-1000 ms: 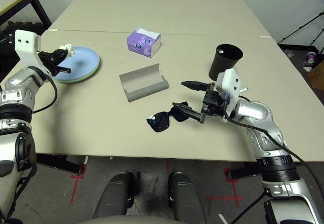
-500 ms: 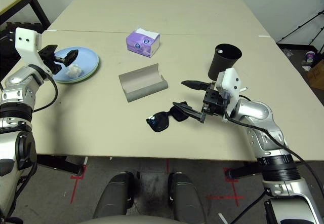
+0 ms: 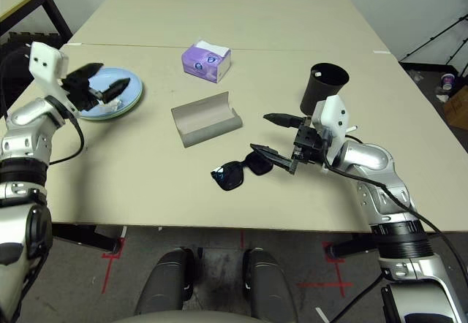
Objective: Organize and tidy the items on the table.
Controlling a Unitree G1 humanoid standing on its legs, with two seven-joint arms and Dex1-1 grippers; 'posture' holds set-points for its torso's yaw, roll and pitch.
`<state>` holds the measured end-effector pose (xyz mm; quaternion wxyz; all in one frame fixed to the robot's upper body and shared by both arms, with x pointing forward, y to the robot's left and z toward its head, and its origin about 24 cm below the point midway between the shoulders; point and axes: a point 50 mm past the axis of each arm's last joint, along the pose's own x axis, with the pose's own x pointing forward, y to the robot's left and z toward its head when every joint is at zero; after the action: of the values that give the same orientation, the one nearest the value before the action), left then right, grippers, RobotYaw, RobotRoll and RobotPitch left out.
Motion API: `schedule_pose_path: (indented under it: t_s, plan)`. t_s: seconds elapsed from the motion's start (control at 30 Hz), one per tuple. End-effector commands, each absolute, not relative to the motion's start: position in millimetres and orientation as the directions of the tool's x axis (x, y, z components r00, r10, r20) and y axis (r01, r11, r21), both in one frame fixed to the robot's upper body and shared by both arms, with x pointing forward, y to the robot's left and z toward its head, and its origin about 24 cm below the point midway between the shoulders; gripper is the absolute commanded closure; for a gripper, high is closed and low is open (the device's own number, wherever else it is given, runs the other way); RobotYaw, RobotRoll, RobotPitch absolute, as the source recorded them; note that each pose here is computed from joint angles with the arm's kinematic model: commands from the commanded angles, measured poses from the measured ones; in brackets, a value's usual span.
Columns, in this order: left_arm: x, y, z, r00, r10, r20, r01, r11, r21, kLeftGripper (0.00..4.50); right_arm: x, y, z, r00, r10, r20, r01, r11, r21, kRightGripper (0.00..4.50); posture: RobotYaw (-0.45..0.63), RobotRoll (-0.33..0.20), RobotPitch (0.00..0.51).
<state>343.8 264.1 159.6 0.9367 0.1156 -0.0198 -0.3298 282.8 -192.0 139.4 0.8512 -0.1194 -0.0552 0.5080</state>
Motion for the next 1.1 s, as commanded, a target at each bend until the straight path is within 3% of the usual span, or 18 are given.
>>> schedule_pose_path:
  t_s: [0.03,0.2,0.53,0.77,1.1]
  plan:
    - [334,251,153,0.672,-0.734,-0.097,0.730,0.635,0.251,0.02,284,-195,140,0.470,0.882,-0.040,-0.856,0.445,-0.262,0.00,0.02,0.000,0.112]
    - [327,245,148,0.562,-0.802,-0.203,0.815,0.495,0.301,0.02,287,-200,139,0.460,0.886,-0.064,-0.865,0.430,-0.259,0.00,0.04,0.000,0.134]
    - [312,228,156,0.422,-0.897,-0.135,0.891,0.383,0.244,0.02,294,-207,156,0.422,0.899,-0.119,-0.880,0.375,-0.291,0.00,0.02,0.000,0.165]
    - [293,213,146,0.376,-0.918,-0.123,0.910,0.342,0.234,0.02,298,-199,168,0.360,0.917,-0.169,-0.901,0.296,-0.317,0.00,0.03,0.000,0.170]
    - [284,207,142,0.368,-0.922,-0.120,0.915,0.336,0.224,0.02,296,-176,180,0.299,0.915,-0.269,-0.908,0.187,-0.375,0.00,0.01,0.000,0.180]
